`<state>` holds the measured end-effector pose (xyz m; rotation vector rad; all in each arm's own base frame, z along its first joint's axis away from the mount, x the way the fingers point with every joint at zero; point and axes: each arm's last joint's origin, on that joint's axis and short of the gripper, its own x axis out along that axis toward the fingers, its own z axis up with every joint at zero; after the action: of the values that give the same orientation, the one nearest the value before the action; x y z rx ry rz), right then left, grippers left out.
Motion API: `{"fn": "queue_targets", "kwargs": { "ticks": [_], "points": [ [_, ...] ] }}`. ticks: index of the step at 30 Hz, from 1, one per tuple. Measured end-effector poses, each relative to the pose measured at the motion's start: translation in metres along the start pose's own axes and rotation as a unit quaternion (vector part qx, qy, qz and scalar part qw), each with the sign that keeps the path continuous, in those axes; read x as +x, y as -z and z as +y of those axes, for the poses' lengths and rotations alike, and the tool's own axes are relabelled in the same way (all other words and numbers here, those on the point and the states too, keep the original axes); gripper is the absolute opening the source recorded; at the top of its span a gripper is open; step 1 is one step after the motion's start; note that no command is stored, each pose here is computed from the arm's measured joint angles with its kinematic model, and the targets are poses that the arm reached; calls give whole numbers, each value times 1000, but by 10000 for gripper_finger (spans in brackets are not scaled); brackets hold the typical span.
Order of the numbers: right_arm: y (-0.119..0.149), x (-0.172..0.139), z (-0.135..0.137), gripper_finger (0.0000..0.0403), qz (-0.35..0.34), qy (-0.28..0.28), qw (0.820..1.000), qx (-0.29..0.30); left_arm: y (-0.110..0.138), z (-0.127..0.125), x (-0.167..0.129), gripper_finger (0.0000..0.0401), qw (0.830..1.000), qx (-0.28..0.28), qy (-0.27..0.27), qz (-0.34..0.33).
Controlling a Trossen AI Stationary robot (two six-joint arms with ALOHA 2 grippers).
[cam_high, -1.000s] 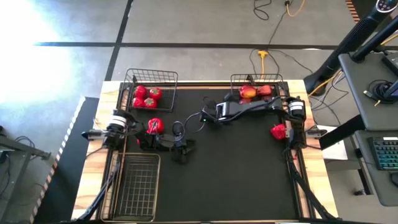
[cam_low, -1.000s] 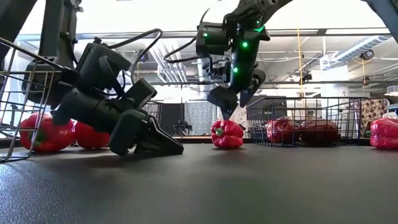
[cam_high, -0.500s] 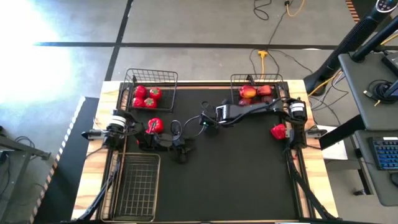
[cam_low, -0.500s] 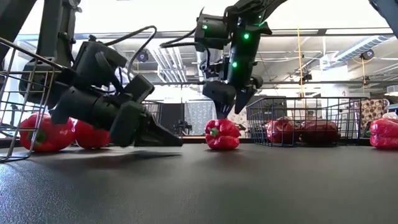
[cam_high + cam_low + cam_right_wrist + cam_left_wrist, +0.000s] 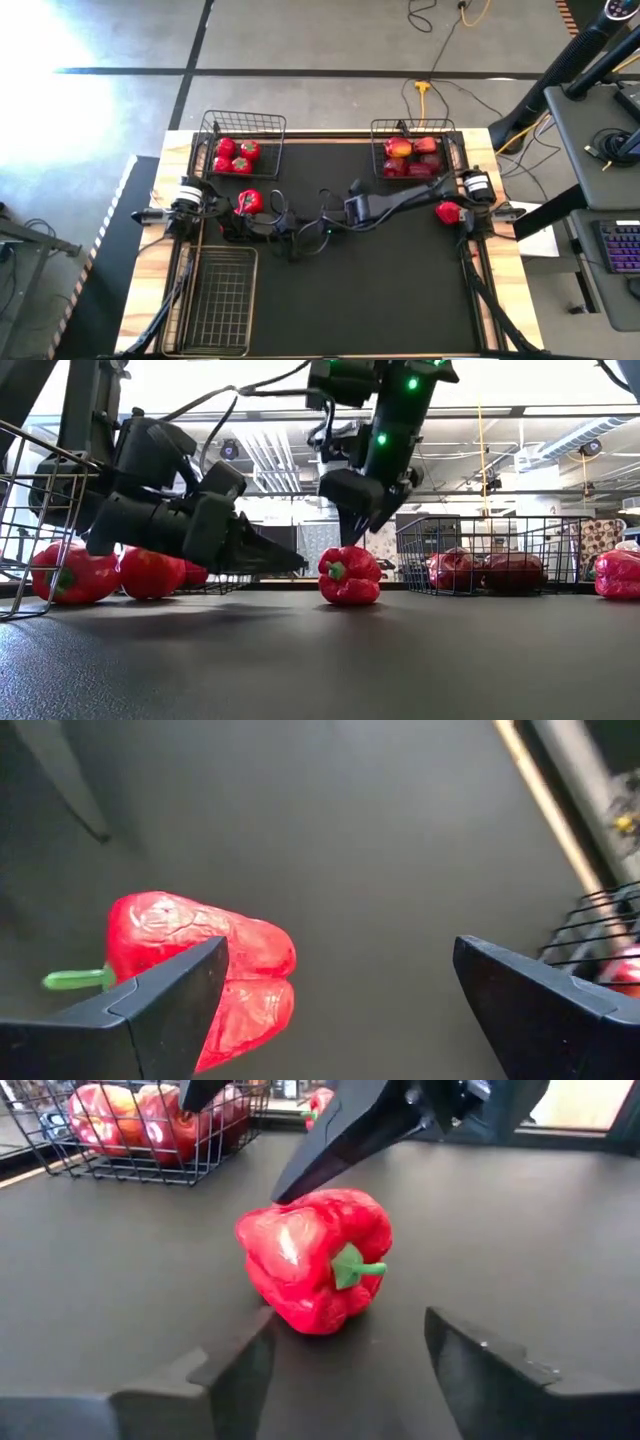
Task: Sort produce into baskets
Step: Put the bell pepper into the gold wire basket
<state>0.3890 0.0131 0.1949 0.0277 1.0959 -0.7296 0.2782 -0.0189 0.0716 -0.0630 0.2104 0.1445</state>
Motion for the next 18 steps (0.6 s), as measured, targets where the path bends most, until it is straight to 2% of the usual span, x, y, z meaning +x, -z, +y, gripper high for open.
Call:
{"fn": "queue_targets", "kwargs": {
  "ticks": [4,10,14,18],
  "points": [
    [-1,-14,2,380,-9,11,1000,-13,-2,-1,3,285,1000,-18,4,-3],
    [12,-23,0,380,43,32,998,-11,-3,-5,18,341,1000,-26,4,-2],
    [23,-22,-3,380,94,34,995,12,-2,-7,30,364,1000,-24,0,5],
    [28,-16,-1,380,97,29,995,27,-2,-6,38,372,999,-22,-31,1]
  ]
}}
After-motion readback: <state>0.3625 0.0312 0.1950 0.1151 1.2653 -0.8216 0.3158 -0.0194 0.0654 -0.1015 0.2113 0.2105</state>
